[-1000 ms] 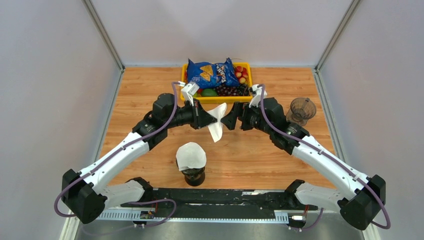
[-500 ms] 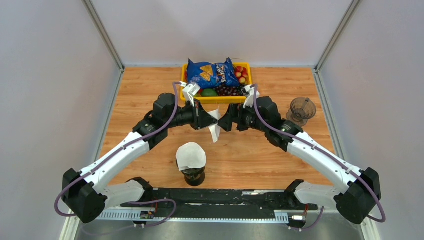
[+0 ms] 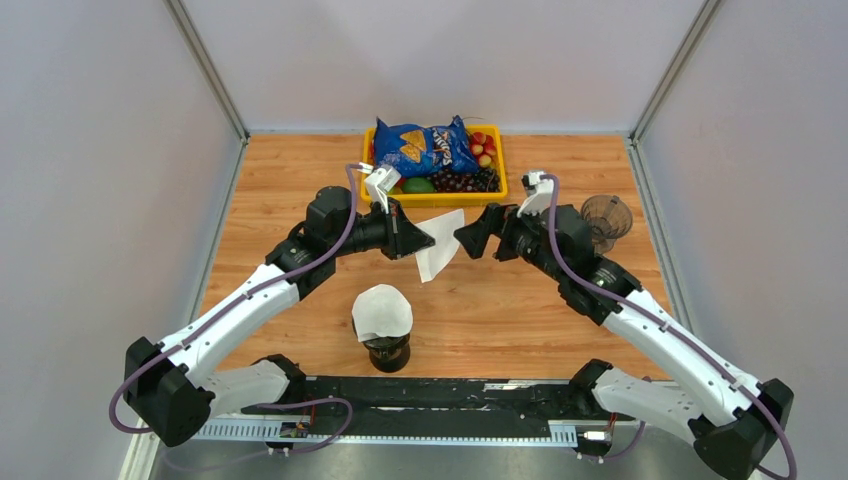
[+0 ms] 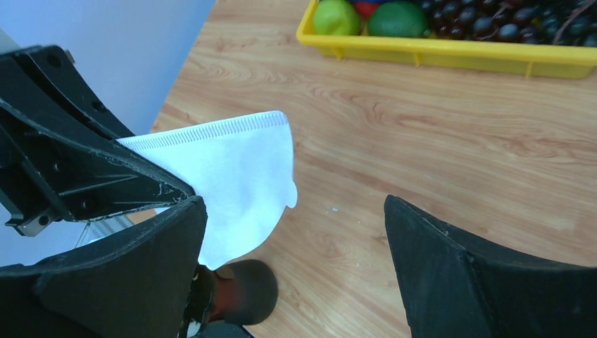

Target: Place the coffee filter in the dripper

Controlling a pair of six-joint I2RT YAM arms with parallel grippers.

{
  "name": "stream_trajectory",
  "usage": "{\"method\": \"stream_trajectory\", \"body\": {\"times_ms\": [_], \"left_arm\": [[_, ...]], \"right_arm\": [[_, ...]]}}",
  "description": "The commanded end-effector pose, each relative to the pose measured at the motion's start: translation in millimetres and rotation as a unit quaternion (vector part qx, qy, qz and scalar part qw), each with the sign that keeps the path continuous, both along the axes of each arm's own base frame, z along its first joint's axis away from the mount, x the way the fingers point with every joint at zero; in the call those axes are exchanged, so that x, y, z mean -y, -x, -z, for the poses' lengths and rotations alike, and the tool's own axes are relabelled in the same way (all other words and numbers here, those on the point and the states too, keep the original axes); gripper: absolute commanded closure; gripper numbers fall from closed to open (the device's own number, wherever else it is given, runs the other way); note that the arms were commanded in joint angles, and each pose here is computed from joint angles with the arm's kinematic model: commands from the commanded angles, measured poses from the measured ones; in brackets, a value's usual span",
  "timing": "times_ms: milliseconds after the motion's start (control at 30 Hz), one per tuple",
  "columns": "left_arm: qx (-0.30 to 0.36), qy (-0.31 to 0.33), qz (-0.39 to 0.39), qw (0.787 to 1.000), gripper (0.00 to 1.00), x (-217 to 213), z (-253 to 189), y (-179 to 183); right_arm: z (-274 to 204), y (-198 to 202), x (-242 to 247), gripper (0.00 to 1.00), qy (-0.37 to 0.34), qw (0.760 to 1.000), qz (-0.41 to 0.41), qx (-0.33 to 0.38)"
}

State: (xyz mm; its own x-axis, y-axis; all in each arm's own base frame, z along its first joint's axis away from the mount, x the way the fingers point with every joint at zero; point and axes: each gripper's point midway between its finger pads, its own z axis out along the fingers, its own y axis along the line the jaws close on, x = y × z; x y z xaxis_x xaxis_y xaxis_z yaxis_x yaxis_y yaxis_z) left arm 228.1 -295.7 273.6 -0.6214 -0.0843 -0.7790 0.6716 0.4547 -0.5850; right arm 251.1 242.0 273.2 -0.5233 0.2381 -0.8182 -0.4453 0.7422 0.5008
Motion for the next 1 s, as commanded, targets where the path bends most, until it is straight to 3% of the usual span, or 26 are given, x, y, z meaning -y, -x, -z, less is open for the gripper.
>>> {"method": "stream_trajectory", "body": {"times_ms": [0,233,967], "left_arm": [[0.031,0.007,0.000,0.999,1.00,-2,-15,1],[0.031,0.005,0.003,0.999,1.00,-2,-14,2],[0.037,0.017,0.042,0.998,1.00,4,-19,13]], "right_arm": [[-1,-9,27,0.00,0.018,0.997,0.067,0.015],[9,-12,42,0.00,0.043,0.995,0.091,0.007],[25,-15,26,0.00,0.069,0.997,0.046,-0.010]]}}
